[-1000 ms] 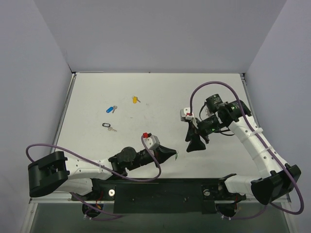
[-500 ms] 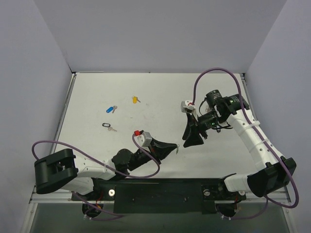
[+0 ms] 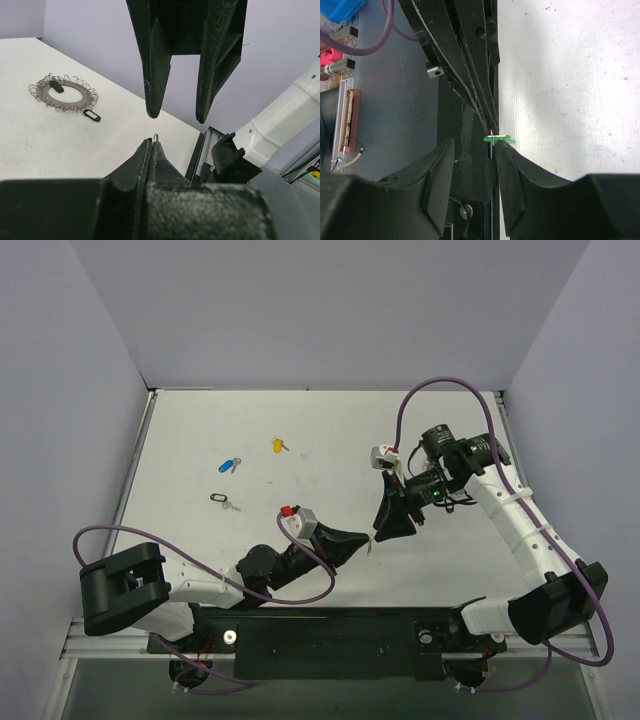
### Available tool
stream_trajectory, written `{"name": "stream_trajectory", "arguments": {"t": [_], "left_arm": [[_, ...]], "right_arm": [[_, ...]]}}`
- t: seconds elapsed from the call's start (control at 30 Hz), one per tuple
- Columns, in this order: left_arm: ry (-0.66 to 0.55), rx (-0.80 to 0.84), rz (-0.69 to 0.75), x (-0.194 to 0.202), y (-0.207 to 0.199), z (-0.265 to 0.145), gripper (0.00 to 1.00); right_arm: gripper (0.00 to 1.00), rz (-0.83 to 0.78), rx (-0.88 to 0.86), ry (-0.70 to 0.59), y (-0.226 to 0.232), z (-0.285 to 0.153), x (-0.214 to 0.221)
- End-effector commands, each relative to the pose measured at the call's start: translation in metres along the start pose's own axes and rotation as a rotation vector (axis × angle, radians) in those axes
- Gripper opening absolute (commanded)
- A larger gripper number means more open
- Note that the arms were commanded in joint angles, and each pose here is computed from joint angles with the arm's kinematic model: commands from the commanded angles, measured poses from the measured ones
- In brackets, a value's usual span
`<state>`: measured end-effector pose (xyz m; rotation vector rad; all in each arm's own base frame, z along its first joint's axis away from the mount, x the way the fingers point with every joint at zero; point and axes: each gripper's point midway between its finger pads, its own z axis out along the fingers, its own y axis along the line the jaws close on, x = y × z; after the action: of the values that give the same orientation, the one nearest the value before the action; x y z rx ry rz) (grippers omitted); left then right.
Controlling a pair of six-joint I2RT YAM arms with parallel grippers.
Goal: Put the keys on the keyring
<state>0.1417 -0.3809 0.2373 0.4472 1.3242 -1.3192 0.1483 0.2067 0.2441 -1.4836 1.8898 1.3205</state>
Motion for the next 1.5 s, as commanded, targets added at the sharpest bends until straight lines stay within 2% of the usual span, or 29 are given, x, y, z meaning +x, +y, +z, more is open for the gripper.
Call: {"name": "stream_trajectory", "arguments": {"t": [0.0, 0.27, 0.67, 1.17, 1.23, 1.33, 1.47], "left_arm": [[-0.271, 0.116, -0.047, -0.076, -0.035, 0.009, 0.0], [-0.275, 0.116, -0.047, -0.078, -0.037, 0.011, 0.0], [-0.295, 0.093, -0.044, -0.083, -0.033, 0.009, 0.0], [-0.304, 0.084, -0.048, -0.085, -0.031, 0.008, 0.0], [-0.303, 0.085, -0.051, -0.084, -0.031, 0.009, 0.0], [-0.306, 0.087, -0.053, -0.083, -0.031, 0.009, 0.0], [-0.309, 0.082, -0.052, -0.084, -0.03, 0.009, 0.0]], "right_arm": [[0.35, 0.048, -0.006, -0.017, -0.004, 0.004, 0.001], [0.35, 0.087, 0.008, -0.022, -0.008, 0.009, 0.003], [0.14, 0.077, -0.005, -0.04, -0.002, 0.01, 0.002], [0.14, 0.062, -0.02, -0.038, 0.002, 0.013, 0.002], [0.13, 0.056, -0.026, -0.036, 0.003, 0.014, 0.002], [0.01, 0.051, -0.026, -0.034, 0.005, 0.014, 0.002], [0.0, 0.043, -0.016, -0.028, 0.005, 0.013, 0.004]]}}
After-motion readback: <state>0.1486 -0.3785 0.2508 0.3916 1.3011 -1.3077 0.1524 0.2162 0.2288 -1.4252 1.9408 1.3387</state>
